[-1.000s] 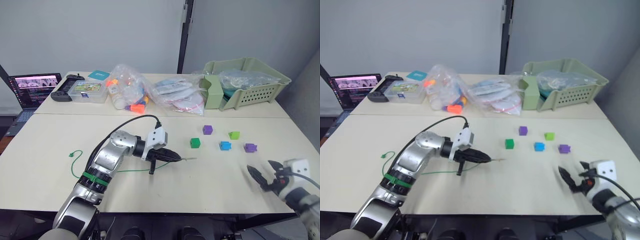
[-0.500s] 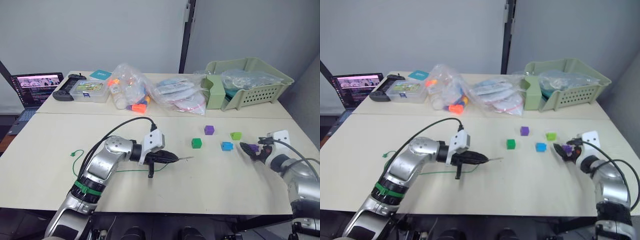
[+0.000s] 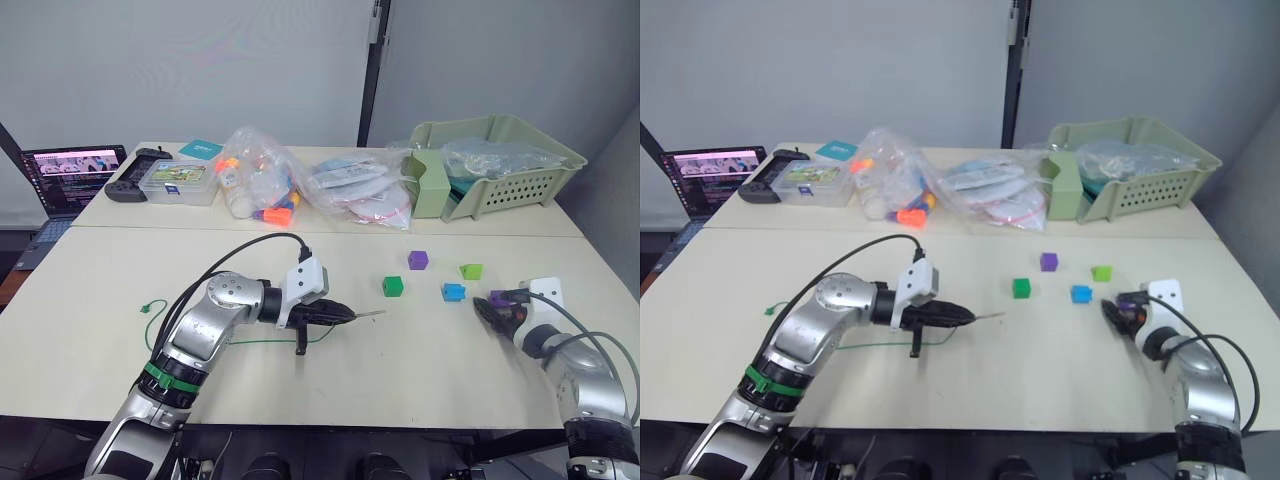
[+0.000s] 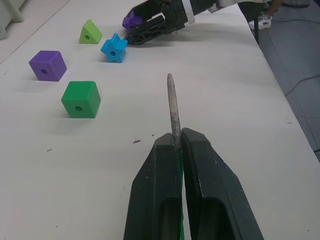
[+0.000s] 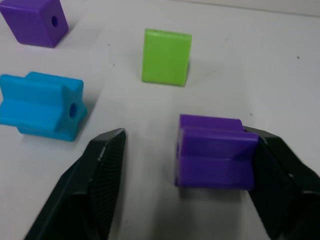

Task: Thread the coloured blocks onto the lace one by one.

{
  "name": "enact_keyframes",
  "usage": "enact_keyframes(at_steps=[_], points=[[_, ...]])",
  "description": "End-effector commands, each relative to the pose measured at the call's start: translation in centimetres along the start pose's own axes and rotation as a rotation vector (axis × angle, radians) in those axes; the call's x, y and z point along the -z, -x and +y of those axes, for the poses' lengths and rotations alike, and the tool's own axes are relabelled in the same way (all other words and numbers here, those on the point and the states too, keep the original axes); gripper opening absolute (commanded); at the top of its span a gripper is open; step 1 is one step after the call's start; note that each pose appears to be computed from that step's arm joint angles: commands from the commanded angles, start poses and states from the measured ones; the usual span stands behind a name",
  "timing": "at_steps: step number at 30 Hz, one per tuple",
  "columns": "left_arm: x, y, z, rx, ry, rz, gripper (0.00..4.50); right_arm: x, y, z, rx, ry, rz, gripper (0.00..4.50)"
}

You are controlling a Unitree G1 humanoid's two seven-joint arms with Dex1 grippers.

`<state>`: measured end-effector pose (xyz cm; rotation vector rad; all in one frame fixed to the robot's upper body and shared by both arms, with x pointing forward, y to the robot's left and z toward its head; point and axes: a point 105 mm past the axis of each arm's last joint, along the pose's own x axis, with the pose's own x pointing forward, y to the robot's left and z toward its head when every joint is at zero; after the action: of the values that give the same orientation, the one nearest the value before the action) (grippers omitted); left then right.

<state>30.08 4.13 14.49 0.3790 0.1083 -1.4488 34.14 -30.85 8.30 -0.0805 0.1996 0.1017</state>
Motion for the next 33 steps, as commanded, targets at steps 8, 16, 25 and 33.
enact_keyframes(at_steps=[8, 16, 25, 33], points=[[-1.3, -0.7, -0.1, 0.042, -0.039, -0.043, 0.00, -3.6, 2.3, -1.3, 0.037, -0.073, -0.141, 1.19], [-0.2, -1.0, -0.1, 0.092, -0.048, -0.007, 0.00, -4.0, 6.2, 4.1, -0.150, -0.063, -0.105, 1.19], [1.2, -1.2, -0.1, 0.132, -0.065, 0.040, 0.00, -0.8, 5.5, 12.0, -0.145, -0.152, -0.017, 1.19], [1.6, -0.7, 0.0, 0.108, -0.067, 0.047, 0.00, 1.2, 5.4, 14.4, -0.064, -0.132, 0.026, 1.19]])
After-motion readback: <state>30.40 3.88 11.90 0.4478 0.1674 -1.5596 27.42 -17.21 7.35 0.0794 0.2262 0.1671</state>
